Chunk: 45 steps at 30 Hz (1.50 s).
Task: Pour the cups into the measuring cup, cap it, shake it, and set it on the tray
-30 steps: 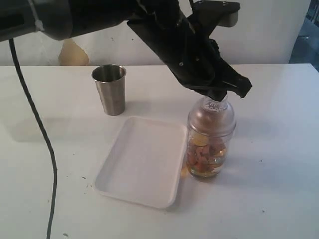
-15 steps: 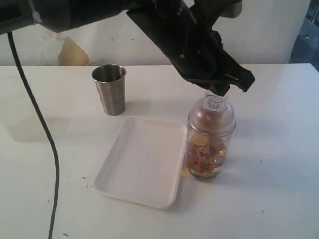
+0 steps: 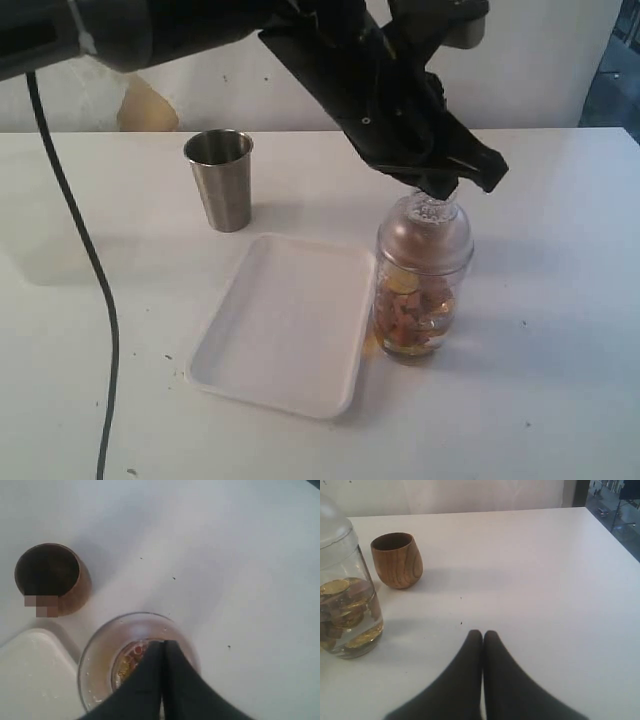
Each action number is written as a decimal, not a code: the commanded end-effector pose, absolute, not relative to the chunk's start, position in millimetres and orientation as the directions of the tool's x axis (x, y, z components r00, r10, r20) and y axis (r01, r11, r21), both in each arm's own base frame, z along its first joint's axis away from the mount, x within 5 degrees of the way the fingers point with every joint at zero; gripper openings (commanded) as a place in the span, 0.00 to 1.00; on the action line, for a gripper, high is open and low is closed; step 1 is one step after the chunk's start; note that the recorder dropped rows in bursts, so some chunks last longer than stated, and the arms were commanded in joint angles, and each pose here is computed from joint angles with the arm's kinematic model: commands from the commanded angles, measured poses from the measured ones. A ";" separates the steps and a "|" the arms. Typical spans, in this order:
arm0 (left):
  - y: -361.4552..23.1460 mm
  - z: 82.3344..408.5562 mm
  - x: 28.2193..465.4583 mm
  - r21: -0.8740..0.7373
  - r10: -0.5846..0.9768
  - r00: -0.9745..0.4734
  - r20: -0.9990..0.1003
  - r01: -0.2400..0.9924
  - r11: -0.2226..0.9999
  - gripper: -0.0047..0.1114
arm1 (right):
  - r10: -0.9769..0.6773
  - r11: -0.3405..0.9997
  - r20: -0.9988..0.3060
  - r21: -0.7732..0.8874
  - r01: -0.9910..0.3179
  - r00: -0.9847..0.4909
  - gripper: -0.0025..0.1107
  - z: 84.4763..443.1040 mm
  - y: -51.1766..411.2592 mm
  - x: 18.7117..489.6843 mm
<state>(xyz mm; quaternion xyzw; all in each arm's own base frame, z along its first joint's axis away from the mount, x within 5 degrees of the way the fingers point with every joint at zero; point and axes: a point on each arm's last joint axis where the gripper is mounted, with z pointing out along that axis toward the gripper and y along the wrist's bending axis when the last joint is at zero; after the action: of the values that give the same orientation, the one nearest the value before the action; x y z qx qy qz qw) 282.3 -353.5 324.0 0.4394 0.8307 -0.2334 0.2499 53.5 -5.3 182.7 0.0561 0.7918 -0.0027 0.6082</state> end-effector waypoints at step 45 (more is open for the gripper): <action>-34.9 287.2 361.0 0.062 0.182 -0.903 -0.390 0.171 0.983 0.54 | 0.093 0.993 -0.964 0.071 0.098 -0.251 0.02 181.8 -5.5 53.1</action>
<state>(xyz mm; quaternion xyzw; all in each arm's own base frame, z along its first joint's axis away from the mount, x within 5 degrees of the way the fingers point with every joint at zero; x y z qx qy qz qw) 353.0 -31.2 296.8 0.0393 0.9796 0.0268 0.1952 53.5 -5.3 182.6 0.0577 0.7922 -0.0016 0.6075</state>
